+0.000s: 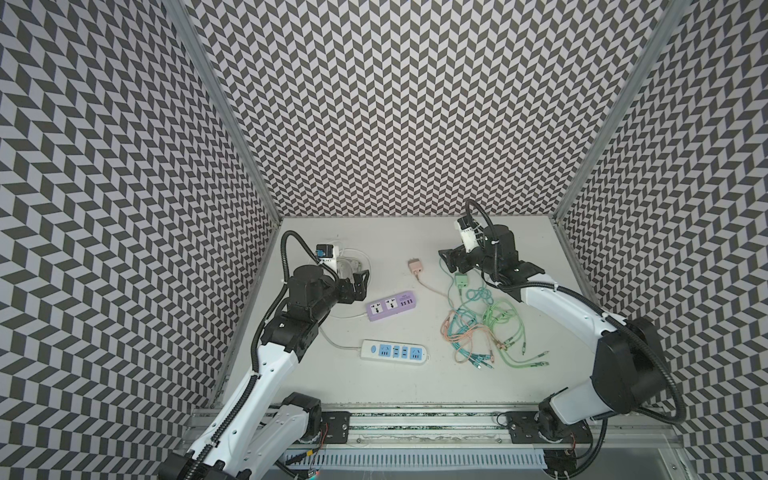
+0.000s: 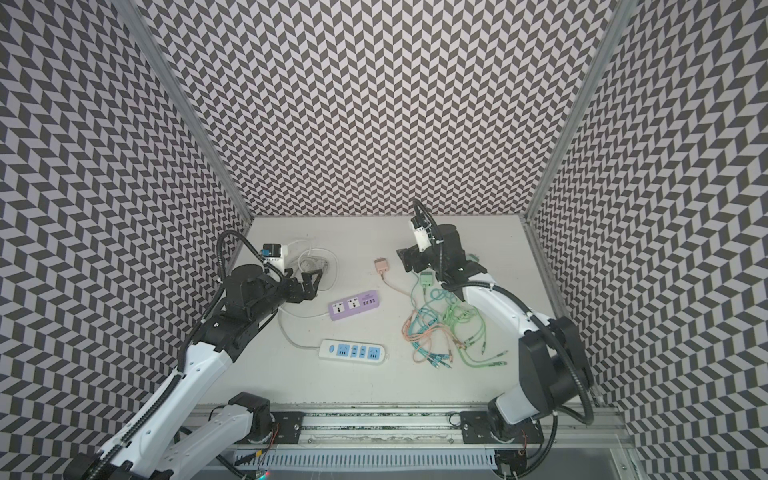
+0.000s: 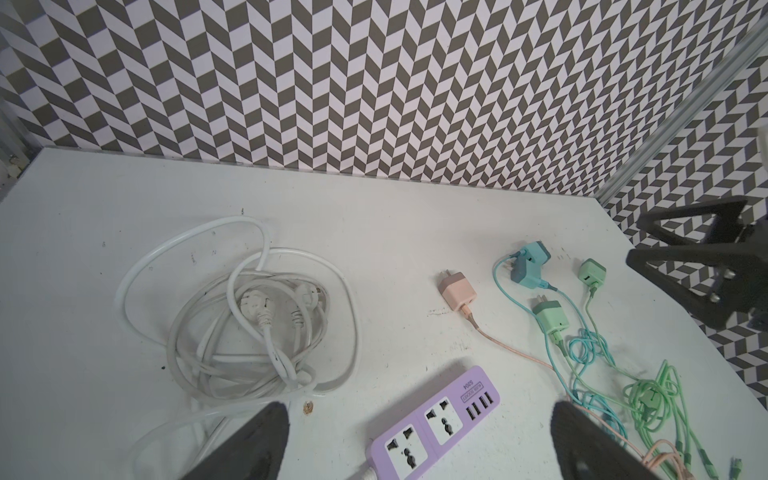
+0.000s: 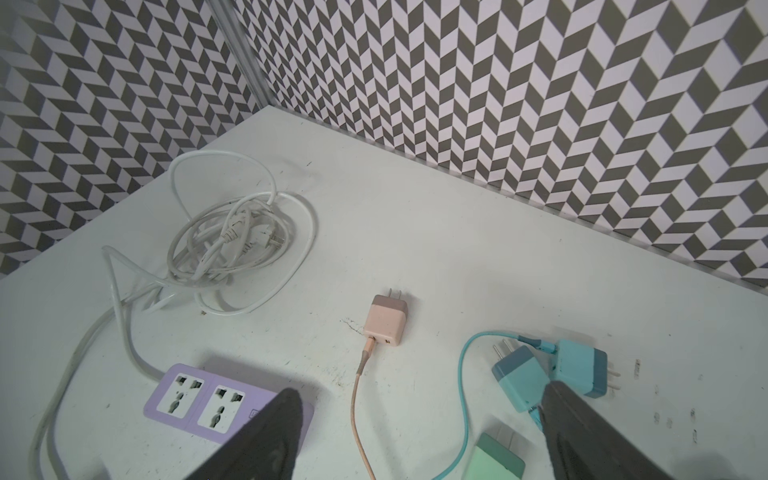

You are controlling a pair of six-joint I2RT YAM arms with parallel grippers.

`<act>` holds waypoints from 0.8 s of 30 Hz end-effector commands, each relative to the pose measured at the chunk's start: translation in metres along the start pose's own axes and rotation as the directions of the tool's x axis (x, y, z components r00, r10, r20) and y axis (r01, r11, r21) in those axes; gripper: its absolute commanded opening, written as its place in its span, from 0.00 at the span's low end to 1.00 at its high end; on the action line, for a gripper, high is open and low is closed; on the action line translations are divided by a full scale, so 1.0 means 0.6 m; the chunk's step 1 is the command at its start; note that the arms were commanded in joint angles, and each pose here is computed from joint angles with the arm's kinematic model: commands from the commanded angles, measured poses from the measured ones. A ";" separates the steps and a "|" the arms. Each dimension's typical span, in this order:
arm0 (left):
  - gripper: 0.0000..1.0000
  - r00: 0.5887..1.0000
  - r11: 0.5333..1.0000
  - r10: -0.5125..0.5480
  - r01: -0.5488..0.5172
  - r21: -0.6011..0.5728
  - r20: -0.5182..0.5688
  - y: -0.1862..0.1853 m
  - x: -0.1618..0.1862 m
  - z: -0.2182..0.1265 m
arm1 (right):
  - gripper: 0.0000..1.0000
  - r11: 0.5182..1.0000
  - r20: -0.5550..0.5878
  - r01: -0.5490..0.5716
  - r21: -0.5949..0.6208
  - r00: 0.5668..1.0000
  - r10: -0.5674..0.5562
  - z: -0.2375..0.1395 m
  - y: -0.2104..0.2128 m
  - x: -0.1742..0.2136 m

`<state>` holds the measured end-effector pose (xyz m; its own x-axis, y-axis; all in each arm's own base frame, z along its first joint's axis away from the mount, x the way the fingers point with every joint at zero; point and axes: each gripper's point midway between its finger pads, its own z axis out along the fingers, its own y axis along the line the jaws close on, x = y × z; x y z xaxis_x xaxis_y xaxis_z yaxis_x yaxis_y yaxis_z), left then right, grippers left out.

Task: Insert the plug
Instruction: 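Move the right gripper toward the pink charger while the left gripper rises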

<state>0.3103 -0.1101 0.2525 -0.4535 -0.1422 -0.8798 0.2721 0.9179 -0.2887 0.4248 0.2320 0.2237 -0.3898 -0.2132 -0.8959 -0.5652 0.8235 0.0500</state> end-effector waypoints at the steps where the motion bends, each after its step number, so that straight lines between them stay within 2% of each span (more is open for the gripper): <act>1: 1.00 1.000 1.000 -0.022 0.022 0.013 -0.004 -0.002 0.012 -0.013 | 0.90 0.998 0.009 0.049 -0.040 0.999 -0.049 0.032 0.017 -0.013; 13: 0.99 0.998 0.997 -0.061 0.062 0.047 -0.002 -0.011 0.028 -0.038 | 0.85 1.000 -0.090 -0.016 0.000 0.996 0.016 0.180 -0.005 0.018; 24: 0.99 0.997 0.993 -0.076 0.077 0.088 -0.015 -0.021 0.040 -0.046 | 0.81 0.996 -0.188 -0.087 0.002 0.979 0.085 0.254 0.001 0.079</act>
<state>0.2781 -0.1134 0.2456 -0.4782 -0.1990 -0.8554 0.3014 0.8777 -0.3727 0.5155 0.2912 0.1147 -0.5618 -0.2493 -0.7888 -0.5278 0.8423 0.1097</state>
